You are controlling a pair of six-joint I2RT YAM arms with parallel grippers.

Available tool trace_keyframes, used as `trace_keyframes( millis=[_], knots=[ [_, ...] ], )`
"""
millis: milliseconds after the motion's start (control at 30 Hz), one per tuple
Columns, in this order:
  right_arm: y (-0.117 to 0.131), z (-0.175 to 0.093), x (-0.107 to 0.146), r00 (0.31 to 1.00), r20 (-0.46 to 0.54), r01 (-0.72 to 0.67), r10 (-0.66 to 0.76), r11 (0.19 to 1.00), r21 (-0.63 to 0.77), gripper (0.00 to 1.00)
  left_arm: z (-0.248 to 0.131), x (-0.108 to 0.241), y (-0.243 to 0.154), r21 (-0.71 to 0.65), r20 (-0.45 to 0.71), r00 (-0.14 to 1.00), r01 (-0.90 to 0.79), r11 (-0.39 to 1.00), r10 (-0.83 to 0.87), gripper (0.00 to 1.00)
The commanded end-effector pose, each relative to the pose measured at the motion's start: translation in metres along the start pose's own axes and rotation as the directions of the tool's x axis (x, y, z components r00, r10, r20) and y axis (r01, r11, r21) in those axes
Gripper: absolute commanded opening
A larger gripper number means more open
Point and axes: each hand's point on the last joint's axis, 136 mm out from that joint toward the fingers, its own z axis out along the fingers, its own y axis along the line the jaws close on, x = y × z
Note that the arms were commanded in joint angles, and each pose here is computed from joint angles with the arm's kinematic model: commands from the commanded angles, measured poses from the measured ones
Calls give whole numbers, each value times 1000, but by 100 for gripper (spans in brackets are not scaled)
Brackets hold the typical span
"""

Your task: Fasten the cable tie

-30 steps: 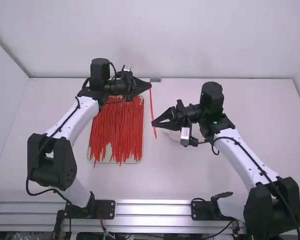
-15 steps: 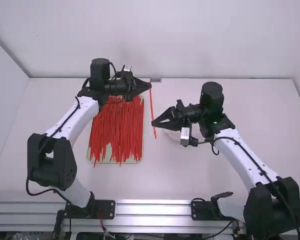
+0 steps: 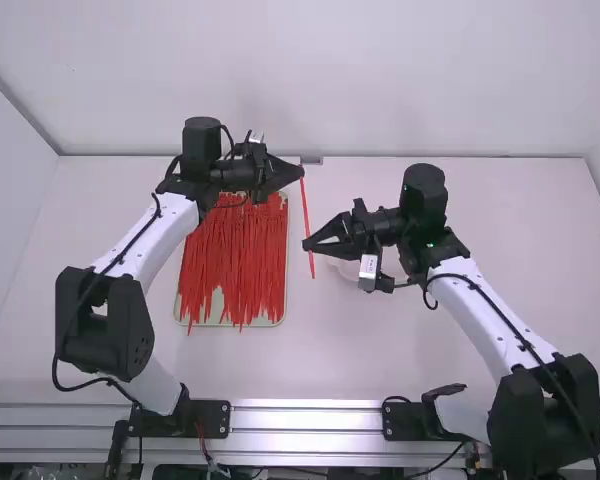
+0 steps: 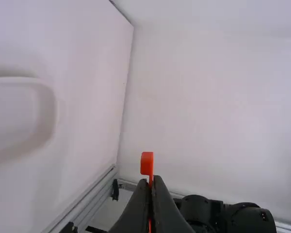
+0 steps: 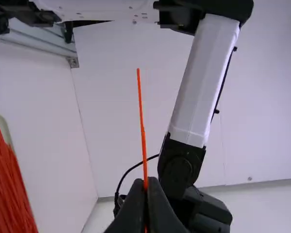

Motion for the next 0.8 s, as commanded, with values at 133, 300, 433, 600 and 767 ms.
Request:
trace_keyframes(
  millis=[133,300,433,600,767],
  knots=[
    [0,0,1,1000,-6,0,0,1000,0,0,4,6,2,3,-29,999,-22,1000,23,2],
    [0,0,1,1000,-7,4,-4,1000,0,10,4,8,1,6,-36,999,-23,1000,23,2],
    [0,0,1,1000,-9,19,-19,1000,0,10,4,8,1,5,-37,999,-23,1000,23,2],
    [0,0,6,999,-34,18,-18,1000,-2,0,4,8,1,6,-37,999,-32,999,32,2],
    [0,-1,4,1000,-28,14,-14,1000,-1,0,4,8,1,6,-36,999,-38,999,39,2]
  ],
)
